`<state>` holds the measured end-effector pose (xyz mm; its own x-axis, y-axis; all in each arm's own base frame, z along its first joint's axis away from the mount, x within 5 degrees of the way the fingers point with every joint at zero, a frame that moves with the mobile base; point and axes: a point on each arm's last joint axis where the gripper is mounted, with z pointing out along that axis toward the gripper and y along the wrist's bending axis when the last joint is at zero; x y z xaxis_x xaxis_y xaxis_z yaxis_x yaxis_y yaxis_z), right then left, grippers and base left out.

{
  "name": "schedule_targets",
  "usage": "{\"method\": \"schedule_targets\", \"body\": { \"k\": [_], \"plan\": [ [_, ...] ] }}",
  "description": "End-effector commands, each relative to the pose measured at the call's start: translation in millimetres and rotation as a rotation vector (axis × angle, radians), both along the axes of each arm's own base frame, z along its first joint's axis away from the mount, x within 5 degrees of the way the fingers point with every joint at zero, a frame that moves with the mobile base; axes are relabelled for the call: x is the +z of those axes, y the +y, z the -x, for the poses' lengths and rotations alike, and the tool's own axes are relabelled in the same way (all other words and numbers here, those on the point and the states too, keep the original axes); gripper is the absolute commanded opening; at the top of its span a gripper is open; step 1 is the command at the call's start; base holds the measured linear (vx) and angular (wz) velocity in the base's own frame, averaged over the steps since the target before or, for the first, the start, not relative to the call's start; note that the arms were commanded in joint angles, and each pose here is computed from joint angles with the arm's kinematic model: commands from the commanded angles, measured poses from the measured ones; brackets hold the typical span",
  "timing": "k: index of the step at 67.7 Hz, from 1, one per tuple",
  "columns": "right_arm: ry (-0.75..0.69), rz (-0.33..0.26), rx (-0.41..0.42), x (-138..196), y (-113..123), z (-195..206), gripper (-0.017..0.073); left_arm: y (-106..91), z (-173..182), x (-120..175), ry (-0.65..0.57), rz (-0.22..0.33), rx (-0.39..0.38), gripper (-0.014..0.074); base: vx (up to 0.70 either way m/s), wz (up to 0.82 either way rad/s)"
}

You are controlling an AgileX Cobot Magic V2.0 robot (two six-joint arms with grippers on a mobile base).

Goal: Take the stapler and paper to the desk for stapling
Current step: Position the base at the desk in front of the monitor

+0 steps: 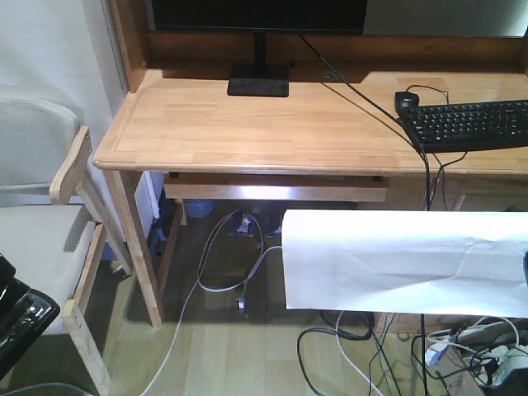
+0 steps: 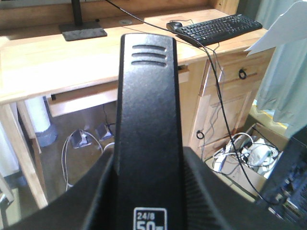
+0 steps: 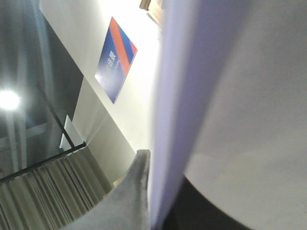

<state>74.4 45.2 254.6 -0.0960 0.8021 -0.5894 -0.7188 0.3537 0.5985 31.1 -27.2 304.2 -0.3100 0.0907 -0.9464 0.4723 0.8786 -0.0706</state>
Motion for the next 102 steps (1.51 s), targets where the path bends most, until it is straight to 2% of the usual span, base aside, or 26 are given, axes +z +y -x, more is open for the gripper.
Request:
{"method": "schedule_targets", "body": {
  "k": [1,102],
  "plan": [
    [-0.078,-0.044,0.029,0.9,-0.9,7.6,-0.0006,0.1,-1.4,19.5,-0.114,0.079,0.012,-0.0006,0.24,-0.07],
    [-0.075,-0.043,0.028,0.7,-0.9,7.4,-0.0006,0.1,-1.4,19.5,-0.114,0.079,0.012,-0.0006,0.17,-0.04]
  ]
}}
